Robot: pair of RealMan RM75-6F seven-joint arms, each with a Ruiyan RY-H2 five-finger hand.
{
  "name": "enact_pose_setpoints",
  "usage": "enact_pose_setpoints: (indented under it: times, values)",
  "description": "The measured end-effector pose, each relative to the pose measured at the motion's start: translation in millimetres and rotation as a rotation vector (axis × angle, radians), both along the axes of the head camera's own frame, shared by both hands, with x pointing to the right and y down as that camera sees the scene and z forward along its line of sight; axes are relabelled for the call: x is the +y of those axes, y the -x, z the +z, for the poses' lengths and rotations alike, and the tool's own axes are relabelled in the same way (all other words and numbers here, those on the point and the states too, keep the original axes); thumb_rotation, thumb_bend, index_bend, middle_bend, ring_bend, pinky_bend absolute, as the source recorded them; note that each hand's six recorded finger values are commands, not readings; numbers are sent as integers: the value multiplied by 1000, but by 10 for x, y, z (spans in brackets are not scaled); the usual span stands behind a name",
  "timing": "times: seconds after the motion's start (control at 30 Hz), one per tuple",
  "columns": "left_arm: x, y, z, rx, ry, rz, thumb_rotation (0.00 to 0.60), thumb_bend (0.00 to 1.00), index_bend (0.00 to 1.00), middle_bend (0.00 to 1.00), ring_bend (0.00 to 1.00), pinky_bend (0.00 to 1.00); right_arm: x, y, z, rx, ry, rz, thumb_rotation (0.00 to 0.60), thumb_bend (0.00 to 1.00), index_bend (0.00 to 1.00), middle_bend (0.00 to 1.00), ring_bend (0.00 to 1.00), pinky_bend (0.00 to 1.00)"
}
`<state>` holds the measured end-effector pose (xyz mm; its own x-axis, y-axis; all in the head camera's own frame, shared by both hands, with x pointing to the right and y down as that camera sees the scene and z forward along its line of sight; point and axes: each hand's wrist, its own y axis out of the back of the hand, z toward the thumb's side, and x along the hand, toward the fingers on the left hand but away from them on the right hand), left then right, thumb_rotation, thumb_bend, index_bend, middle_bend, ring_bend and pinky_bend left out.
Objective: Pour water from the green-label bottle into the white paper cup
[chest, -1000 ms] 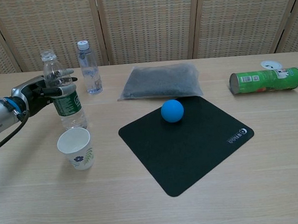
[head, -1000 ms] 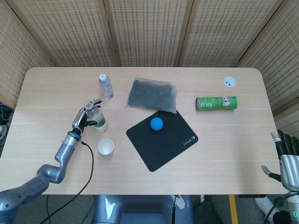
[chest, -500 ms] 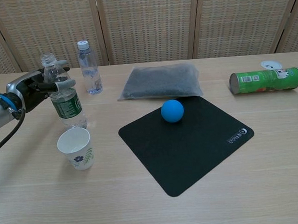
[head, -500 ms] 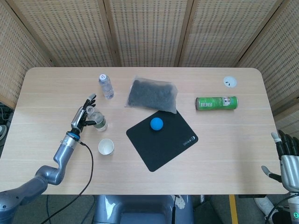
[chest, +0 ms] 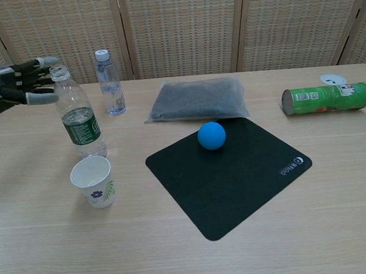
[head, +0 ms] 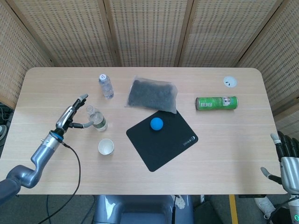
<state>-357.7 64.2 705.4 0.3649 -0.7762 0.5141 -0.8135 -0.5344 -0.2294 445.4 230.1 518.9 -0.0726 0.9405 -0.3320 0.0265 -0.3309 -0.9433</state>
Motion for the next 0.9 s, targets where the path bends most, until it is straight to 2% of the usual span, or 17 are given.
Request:
enact_pose_setpoints:
  times: [0.13, 0.3, 0.47, 0.7, 0.8, 0.9]
  values:
    - [-57, 363, -382, -118, -76, 59, 600, 34, 0, 0, 0, 0, 9, 16, -27, -6, -9, -6, 600, 0, 0, 0, 0, 0]
    - [-19, 737, -719, -365, -178, 129, 600, 29, 0, 0, 0, 0, 27, 23, -60, -11, -17, -14, 600, 0, 0, 0, 0, 0]
    - [217, 874, -1071, -590, -294, 159, 600, 35, 0, 0, 0, 0, 32, 24, -62, -11, -16, -17, 600, 0, 0, 0, 0, 0]
    - [687, 1028, -1527, -757, -411, 77, 600, 41, 0, 0, 0, 0, 47, 52, -78, -21, -19, -28, 600, 0, 0, 0, 0, 0]
    - [916, 1048, -1608, -804, -419, 64, 600, 55, 0, 0, 0, 0, 51, 48, -93, -25, -22, -27, 600, 0, 0, 0, 0, 0]
    - [1091, 1009, -1620, -807, -404, 55, 600, 65, 0, 0, 0, 0, 53, 42, -104, -31, -23, -27, 600, 0, 0, 0, 0, 0]
